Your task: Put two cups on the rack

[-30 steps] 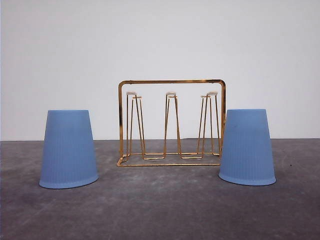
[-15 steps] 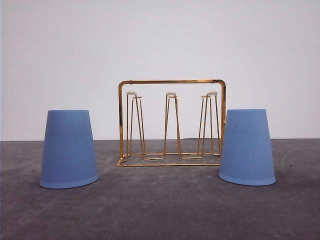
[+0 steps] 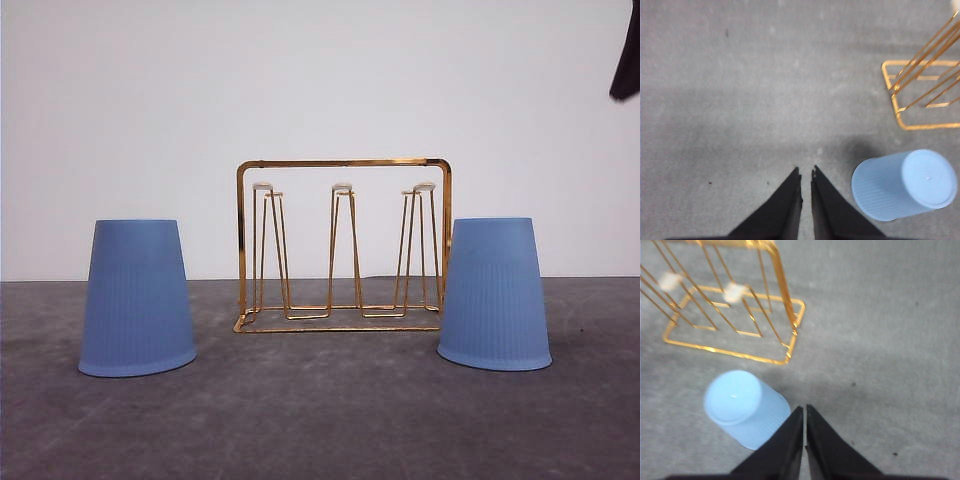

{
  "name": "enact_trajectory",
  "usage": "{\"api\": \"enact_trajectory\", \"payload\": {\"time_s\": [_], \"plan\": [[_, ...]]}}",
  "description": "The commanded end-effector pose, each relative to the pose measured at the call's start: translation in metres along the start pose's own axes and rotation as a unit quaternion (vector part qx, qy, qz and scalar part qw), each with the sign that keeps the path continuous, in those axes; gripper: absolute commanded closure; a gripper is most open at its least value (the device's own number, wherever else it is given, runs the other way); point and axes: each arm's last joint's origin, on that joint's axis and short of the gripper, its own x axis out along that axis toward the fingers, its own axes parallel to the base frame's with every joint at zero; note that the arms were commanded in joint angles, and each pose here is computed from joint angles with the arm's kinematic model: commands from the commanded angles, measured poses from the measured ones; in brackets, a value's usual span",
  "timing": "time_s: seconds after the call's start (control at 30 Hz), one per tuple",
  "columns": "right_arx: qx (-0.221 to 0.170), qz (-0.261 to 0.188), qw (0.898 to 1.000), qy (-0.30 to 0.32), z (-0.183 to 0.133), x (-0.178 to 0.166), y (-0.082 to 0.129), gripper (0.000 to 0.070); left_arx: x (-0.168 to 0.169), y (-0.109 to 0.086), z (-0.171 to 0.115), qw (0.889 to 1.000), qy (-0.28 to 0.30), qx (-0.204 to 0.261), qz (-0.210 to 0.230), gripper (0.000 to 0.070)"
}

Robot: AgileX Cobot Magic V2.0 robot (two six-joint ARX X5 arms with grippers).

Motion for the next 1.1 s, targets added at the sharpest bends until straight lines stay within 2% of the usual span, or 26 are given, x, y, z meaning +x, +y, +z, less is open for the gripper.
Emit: {"api": "enact_trajectory", "payload": {"time_s": [0.0,0.13,0.2,0.23,0.27,0.33,0.37,0.4,0.47,0.63,0.8,1.07], "plan": [[-0.011,-0.001,1.0,-0.003,0.004,0.001,0.0,0.0694,0.002,-0.001,0.005,1.0,-0.001,0.017,-0.003,0.0674],[-0.014,-0.001,1.0,0.011,0.003,0.004,0.0,0.0692,0.008,0.0,0.005,1.0,0.01,0.018,-0.003,0.0672],[-0.015,-0.001,1.0,0.012,0.002,0.003,0.0,0.066,0.008,0.0,0.005,1.0,0.01,0.018,-0.003,0.0662],[-0.015,0.001,1.0,0.013,0.002,0.003,0.0,0.0598,0.008,0.0,0.005,1.0,0.01,0.018,-0.003,0.0623],[-0.014,0.003,1.0,0.016,0.001,0.003,0.0,0.0501,0.008,0.0,0.005,1.0,0.01,0.018,-0.003,0.056],[-0.012,0.006,1.0,0.024,0.0,0.003,0.0,0.0237,0.008,0.0,0.005,1.0,0.01,0.018,-0.003,0.0365],[-0.012,0.006,1.0,0.027,-0.001,0.003,0.0,0.0138,0.008,0.0,0.005,1.0,0.01,0.018,-0.003,0.0275],[-0.011,0.005,0.999,0.03,-0.001,0.003,0.0,0.0077,0.008,0.0,0.005,1.0,0.01,0.017,-0.003,0.0208],[-0.01,0.005,0.999,0.032,-0.002,0.003,0.0,0.0053,0.008,0.0,0.005,1.0,0.01,0.016,-0.004,0.0176],[-0.01,0.006,0.999,0.033,-0.002,0.003,0.0,0.0053,0.009,-0.002,0.005,1.0,0.011,0.003,-0.008,0.0185],[-0.01,0.006,0.999,0.033,-0.002,0.003,0.0,0.0053,0.009,-0.009,0.006,0.999,0.008,-0.002,-0.041,0.0185],[-0.01,0.006,0.999,0.033,-0.002,0.003,0.0,0.0053,0.026,-0.041,0.007,0.995,0.018,0.026,-0.096,0.0184]]}}
